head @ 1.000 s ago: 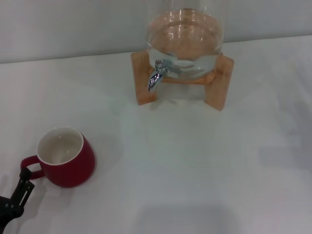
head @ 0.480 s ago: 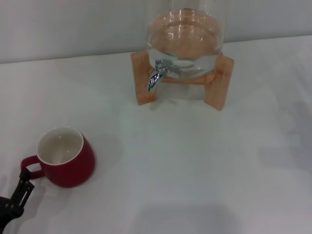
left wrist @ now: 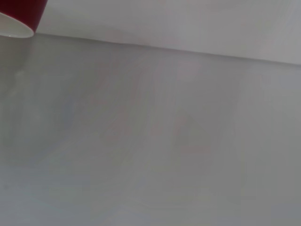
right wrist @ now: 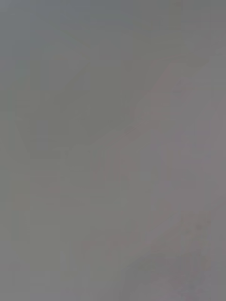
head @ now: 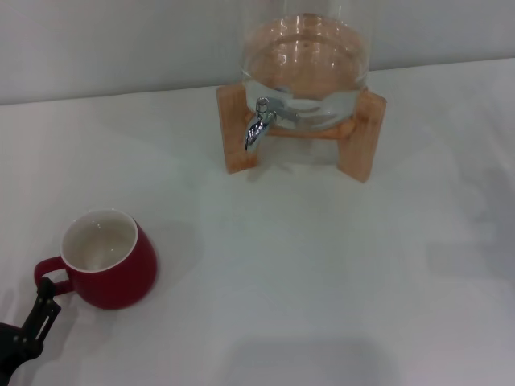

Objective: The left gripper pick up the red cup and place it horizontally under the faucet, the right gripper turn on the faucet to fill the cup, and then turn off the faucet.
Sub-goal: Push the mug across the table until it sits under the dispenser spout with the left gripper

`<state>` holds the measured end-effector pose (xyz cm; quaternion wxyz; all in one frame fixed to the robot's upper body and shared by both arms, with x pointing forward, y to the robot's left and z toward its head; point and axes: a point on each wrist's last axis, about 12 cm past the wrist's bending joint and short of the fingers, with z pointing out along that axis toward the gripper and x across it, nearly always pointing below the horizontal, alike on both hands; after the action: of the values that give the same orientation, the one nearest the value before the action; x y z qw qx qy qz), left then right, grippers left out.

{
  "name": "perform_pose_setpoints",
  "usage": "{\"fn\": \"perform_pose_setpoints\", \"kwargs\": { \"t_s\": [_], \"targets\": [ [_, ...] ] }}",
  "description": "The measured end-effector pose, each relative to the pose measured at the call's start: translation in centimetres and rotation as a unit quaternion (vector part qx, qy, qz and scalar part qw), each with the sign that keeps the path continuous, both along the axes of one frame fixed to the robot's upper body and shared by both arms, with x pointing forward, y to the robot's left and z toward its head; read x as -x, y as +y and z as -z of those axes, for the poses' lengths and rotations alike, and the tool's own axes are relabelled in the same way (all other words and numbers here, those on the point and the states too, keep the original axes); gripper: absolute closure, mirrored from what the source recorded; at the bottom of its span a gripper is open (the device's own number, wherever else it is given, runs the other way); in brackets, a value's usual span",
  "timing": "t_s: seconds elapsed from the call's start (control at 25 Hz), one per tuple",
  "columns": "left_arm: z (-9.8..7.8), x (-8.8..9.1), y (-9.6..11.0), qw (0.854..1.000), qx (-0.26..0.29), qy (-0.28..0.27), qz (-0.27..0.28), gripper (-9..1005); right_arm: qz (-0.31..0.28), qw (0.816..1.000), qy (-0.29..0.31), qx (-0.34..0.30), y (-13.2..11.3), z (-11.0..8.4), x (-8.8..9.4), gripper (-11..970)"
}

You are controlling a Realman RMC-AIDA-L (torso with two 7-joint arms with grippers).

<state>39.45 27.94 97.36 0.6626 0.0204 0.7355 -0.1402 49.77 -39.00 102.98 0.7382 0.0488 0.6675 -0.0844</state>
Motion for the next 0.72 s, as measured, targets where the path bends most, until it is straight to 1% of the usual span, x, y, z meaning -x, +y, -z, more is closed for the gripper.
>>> {"fn": "perform_pose_setpoints", "kwargs": {
  "t_s": [0.72],
  "targets": [
    [0.02, -0.18, -0.07, 1.000, -0.006, 0.001, 0.010, 124, -0.001, 1.000, 0.000, 0.000, 0.02, 0.01, 0.00, 300]
  ]
}}
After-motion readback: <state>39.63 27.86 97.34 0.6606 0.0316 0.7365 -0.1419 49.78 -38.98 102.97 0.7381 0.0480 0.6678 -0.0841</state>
